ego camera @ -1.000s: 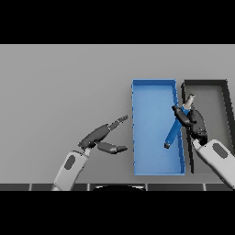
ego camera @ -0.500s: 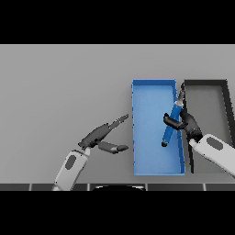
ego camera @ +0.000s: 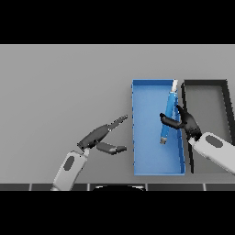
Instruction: Pick up the blue pipe and place it into the blue bin.
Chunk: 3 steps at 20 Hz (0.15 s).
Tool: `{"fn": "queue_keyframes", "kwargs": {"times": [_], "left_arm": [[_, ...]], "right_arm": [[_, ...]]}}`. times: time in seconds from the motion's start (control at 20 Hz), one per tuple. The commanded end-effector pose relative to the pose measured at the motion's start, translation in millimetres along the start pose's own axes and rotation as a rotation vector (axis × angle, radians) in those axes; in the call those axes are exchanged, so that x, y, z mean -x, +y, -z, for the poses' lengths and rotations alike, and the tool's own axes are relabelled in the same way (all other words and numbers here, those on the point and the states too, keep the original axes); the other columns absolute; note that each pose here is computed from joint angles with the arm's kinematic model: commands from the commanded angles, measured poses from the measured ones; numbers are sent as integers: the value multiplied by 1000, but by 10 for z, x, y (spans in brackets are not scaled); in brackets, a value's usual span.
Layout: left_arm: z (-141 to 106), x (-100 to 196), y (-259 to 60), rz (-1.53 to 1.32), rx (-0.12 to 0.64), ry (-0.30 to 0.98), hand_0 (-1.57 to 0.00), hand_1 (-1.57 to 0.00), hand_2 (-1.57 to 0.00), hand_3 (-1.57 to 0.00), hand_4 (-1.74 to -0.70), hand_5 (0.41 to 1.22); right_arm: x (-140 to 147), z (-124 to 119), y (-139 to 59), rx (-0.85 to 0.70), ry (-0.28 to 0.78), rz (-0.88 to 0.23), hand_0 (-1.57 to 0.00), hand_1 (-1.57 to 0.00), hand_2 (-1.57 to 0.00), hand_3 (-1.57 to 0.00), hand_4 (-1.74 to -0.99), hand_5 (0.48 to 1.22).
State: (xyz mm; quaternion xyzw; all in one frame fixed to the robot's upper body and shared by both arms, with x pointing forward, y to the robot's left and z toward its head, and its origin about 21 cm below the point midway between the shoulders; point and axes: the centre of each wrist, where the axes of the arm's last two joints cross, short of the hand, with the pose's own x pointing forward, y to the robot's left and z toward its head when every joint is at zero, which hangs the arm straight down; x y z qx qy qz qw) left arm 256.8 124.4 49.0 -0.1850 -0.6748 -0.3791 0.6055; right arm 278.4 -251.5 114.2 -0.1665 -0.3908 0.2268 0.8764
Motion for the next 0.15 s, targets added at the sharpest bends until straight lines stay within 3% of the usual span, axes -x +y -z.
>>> {"fn": "queue_keyframes", "kwargs": {"times": [0.0, 0.1], "left_arm": [[-18, -27, -1, 0, -1, -3, 1, 1, 1, 1, -885, 431], [-64, -47, 2, 5, -6, -6, 1, 1, 1, 1, -885, 431]], "right_arm": [[15, 45, 11, 1, 3, -7, -6, -5, -5, -3, -1022, 655], [27, 21, 0, -1, 11, -9, -6, -5, -5, -3, -1022, 643]]}}
